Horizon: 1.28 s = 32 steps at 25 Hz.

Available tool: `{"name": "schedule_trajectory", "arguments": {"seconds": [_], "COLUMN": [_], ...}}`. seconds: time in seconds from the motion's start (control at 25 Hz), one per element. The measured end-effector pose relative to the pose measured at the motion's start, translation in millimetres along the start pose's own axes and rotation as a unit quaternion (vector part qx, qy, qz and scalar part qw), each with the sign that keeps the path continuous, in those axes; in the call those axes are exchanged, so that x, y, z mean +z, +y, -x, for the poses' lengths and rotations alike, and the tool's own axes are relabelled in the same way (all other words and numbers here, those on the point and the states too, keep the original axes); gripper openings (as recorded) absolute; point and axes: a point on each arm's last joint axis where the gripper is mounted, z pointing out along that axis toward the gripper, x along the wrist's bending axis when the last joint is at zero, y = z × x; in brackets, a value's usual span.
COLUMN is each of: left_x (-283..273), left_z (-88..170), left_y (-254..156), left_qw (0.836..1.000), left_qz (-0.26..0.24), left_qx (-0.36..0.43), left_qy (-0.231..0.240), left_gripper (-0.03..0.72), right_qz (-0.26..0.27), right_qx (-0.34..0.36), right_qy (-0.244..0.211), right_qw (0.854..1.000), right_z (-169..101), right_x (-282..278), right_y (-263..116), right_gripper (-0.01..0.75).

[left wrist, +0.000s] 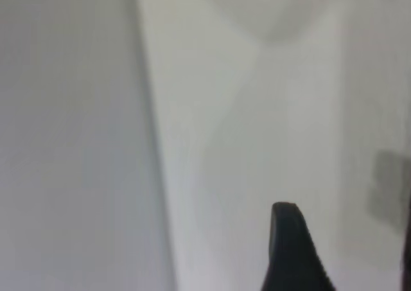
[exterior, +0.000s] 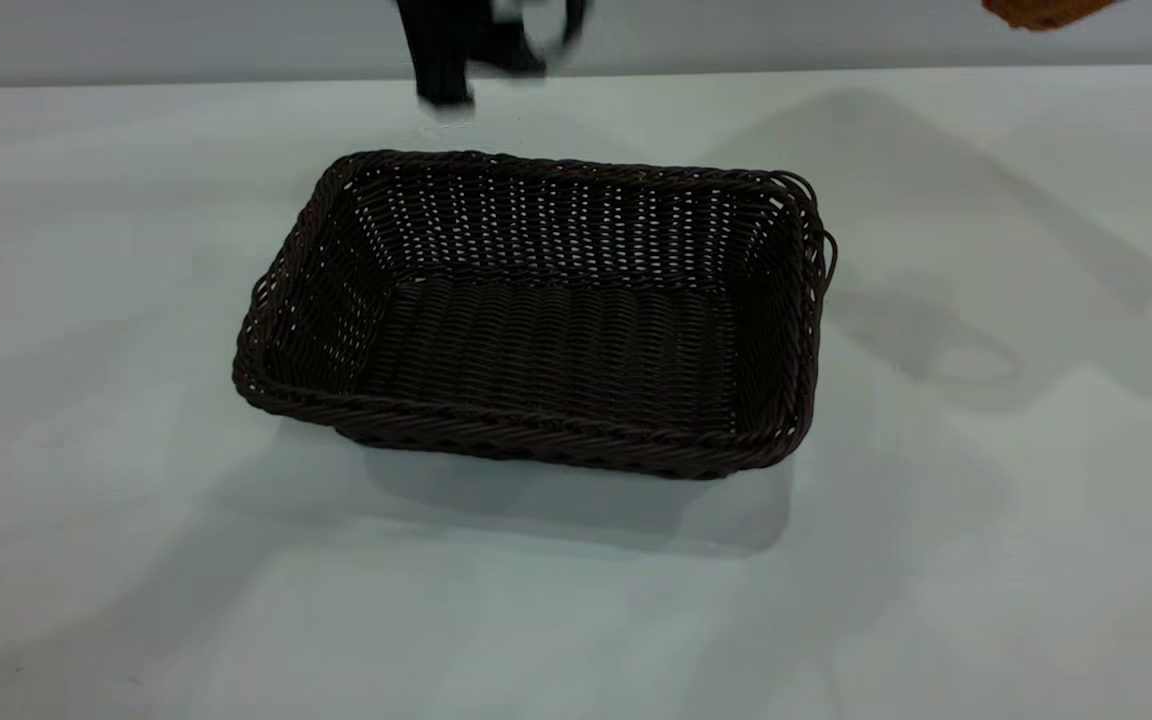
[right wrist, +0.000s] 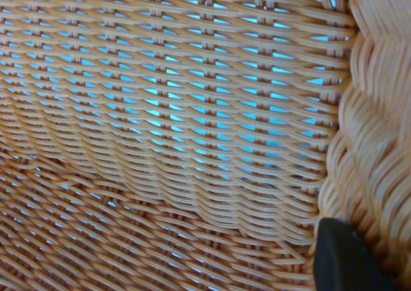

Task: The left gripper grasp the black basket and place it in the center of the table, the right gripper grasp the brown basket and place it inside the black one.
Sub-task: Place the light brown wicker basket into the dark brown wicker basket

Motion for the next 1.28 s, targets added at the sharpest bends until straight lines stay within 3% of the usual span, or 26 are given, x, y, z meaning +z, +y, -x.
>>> {"name": "schedule_trajectory", "arguments": {"seconds": [0.32, 0.6, 0.88, 1.16, 1.28], "left_x": [-146, -231, -243, -239, -238], "left_z": [-74, -93, -92, -84, -83], "left_y": [7, -2, -1, -3, -3], "left_qw": [0.984, 0.961, 0.960, 0.970, 0.971], "left_qz": [0.043, 0.061, 0.063, 0.053, 0.050], "left_qx": [-0.067, -0.110, -0.114, -0.116, -0.116], "left_qy": [0.158, 0.245, 0.248, 0.209, 0.201], "left_gripper": [0.401, 0.401, 0.401, 0.401, 0.401], "right_qz": [-0.129, -0.242, -0.272, -0.275, -0.280], "right_qx": [-0.060, -0.160, -0.233, -0.220, -0.233], "right_qy": [-0.057, -0.108, -0.201, -0.224, -0.230], "right_qw": [0.988, 0.951, 0.912, 0.909, 0.903], "right_z": [-5, -21, -26, -14, -14], "right_x": [69, 133, 173, 194, 195], "right_y": [-50, -101, -106, -98, -101], "right_gripper": [0.065, 0.065, 0.065, 0.072, 0.116]}}
